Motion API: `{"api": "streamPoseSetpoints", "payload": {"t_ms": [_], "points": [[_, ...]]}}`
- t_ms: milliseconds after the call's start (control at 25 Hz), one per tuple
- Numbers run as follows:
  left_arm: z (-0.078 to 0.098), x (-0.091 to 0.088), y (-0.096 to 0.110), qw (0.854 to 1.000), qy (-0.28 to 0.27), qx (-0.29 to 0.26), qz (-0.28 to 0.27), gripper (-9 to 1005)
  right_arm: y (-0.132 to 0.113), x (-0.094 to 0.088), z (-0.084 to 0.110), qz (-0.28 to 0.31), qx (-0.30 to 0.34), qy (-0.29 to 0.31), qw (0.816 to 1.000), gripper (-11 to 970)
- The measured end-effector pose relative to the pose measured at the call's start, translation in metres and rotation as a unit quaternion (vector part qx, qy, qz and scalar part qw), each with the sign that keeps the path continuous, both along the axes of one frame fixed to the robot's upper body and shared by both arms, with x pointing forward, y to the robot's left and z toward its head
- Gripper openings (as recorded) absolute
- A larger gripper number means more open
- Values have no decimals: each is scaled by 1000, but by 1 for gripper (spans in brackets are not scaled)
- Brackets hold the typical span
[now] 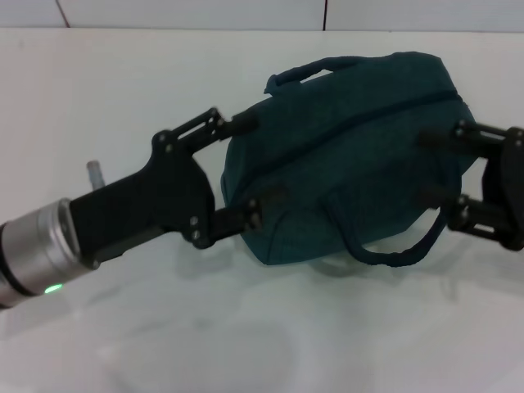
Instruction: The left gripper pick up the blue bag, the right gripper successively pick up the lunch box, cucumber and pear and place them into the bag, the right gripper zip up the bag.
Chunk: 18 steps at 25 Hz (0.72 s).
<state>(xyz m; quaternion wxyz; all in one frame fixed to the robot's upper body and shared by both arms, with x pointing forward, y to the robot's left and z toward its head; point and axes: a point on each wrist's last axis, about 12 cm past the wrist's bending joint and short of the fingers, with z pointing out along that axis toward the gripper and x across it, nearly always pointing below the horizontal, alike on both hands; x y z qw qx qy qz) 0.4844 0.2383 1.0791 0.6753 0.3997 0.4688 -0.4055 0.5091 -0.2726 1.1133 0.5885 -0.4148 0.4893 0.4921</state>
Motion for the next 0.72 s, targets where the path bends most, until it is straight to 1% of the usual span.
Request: {"api": "streamPoseSetpoints", "payload": {"t_ms": [80,200,360,480,640,720], "points": [[-4,-7,4,1000,-13,7,11,736,3,0,-1,7,-7,1,1000,589],[-7,-12,6,999,-28,15,18,735,5,0,-2,10,-8,3,1000,589],[-10,-14,8,999,-28,31,5,735,8,0,-7,-1,-10,9,1000,589],[-11,-15,11,999,-25,44,-3,734,16,0,-12,-5,-15,15,1000,589],[-11,-16,12,999,-23,46,-5,733,25,-2,-18,-8,-19,18,1000,589],[-11,-16,13,999,-23,45,-9,674,28,-3,-19,-7,-16,19,1000,589]]}}
